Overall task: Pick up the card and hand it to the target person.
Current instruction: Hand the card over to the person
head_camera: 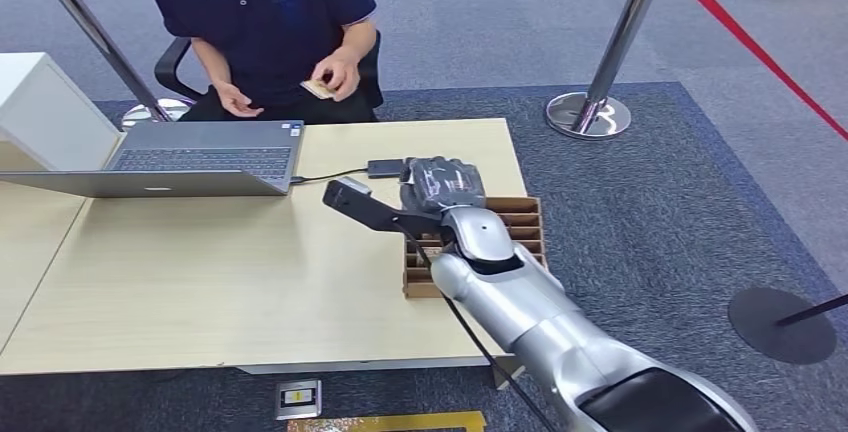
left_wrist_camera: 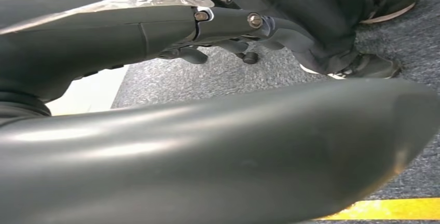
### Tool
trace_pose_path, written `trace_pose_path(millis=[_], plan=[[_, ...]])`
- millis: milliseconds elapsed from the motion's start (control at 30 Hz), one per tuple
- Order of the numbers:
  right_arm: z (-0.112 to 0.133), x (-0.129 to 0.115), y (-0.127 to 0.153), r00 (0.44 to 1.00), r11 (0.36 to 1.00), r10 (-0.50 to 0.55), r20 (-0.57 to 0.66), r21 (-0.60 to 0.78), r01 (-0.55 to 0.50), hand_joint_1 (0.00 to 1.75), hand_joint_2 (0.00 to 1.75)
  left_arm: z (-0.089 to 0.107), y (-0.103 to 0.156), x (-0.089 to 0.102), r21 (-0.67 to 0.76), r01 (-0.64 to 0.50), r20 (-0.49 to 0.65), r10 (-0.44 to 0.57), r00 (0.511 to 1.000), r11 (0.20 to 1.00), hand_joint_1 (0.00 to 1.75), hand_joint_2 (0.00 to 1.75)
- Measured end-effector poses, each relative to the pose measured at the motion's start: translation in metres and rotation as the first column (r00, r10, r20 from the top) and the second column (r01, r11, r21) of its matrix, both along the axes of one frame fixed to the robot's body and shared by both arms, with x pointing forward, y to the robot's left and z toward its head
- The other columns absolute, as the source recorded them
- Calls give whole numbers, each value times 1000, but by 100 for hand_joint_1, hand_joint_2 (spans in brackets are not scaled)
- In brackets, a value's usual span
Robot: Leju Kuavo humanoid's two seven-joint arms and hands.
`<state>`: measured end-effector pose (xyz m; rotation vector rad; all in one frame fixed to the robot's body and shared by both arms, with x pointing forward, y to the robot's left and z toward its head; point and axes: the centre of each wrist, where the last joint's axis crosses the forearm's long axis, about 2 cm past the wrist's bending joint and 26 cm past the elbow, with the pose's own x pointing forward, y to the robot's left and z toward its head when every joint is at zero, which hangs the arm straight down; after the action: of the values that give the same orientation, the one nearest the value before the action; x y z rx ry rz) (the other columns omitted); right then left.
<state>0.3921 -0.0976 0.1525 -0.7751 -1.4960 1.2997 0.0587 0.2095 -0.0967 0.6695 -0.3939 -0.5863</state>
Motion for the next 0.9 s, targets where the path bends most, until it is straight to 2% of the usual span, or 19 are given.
trace_pose_path(millis=[433, 767, 900], plan=[[54, 7, 16, 987, 991, 72, 146, 100, -87, 147, 175, 0, 0, 0, -6, -12, 3, 12, 1000, 1000, 0, 0], [88, 14, 31, 978, 976, 120, 168, 162, -147, 152, 175, 0, 0, 1, -4, -1, 6, 1, 1000, 1000, 0, 0], [92, 17, 35, 978, 974, 134, 158, 162, -160, 151, 175, 0, 0, 1, -6, 3, 10, -3, 1000, 1000, 0, 0]])
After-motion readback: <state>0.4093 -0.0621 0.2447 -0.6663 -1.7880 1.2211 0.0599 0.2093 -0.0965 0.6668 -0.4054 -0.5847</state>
